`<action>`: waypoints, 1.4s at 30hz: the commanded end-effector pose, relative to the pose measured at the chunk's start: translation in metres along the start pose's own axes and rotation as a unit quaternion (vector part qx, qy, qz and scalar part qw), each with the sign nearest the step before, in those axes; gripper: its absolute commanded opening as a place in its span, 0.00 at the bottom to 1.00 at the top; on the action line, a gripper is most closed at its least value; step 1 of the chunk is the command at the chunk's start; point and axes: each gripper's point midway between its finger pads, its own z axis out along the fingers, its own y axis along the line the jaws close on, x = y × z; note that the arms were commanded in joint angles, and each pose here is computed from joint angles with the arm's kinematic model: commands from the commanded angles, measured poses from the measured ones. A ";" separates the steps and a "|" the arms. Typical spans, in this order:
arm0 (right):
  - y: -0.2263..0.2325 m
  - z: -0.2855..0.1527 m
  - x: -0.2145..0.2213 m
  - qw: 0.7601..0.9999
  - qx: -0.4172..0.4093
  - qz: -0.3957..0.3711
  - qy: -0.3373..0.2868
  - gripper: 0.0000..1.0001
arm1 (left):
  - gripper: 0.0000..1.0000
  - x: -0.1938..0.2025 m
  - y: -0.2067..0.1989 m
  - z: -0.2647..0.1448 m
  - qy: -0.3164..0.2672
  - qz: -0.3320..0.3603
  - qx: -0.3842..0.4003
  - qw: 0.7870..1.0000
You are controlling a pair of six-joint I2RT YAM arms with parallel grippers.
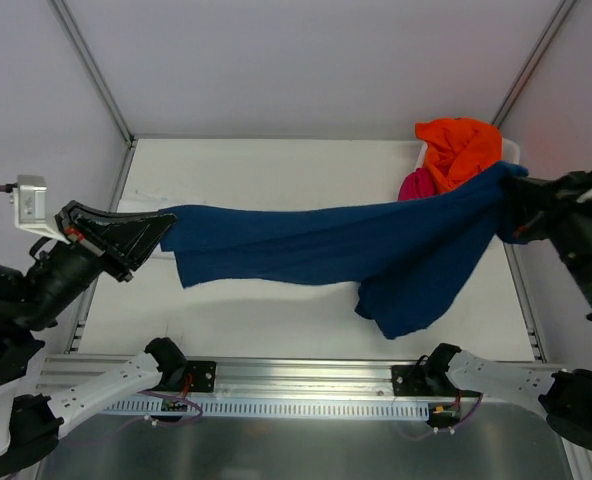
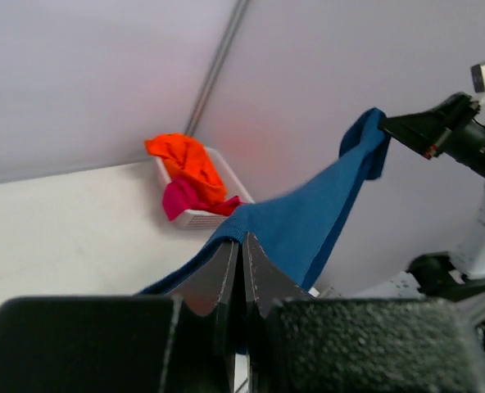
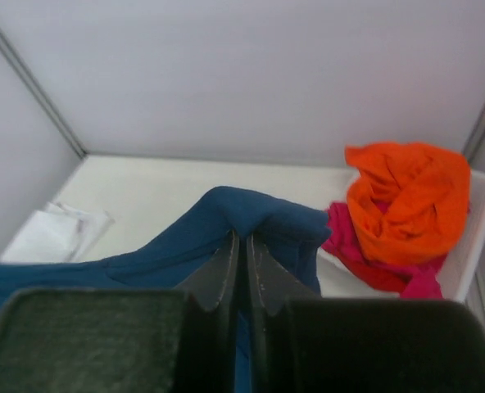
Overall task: Fold and stack the t-shirts
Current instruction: Flatten out the tshirt
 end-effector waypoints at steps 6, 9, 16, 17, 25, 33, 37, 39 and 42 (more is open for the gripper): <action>0.013 -0.050 -0.045 0.990 -0.129 -0.009 -0.055 0.07 | 0.00 -0.001 -0.052 -0.027 0.046 -0.036 0.122 0.991; 0.011 -0.063 -0.055 0.986 -0.146 0.000 -0.075 0.08 | 0.00 -0.007 -0.060 -0.040 0.039 -0.050 0.139 0.988; 0.014 -0.075 -0.070 0.980 -0.170 0.010 -0.104 0.11 | 0.00 -0.035 -0.078 -0.072 -0.008 -0.045 0.163 0.986; 0.011 -0.073 -0.068 0.982 -0.161 0.011 -0.102 0.11 | 0.00 -0.035 -0.077 -0.073 -0.011 -0.043 0.158 0.986; 0.006 0.002 0.029 0.999 -0.033 -0.037 0.000 0.09 | 0.00 0.067 0.032 0.005 0.079 -0.054 -0.055 0.994; 0.038 0.113 0.170 0.989 0.027 -0.071 0.126 0.05 | 0.00 0.165 0.165 0.034 0.150 -0.012 -0.318 0.936; 0.043 0.189 0.255 0.974 0.033 -0.075 0.212 0.01 | 0.00 0.201 0.222 0.042 0.174 0.025 -0.415 0.893; 0.038 0.221 0.265 0.971 0.053 -0.079 0.218 0.00 | 0.00 0.222 0.262 0.052 0.195 0.028 -0.458 0.867; 0.032 0.272 0.287 0.963 0.084 -0.093 0.240 0.01 | 0.00 0.244 0.315 0.070 0.209 0.021 -0.503 0.838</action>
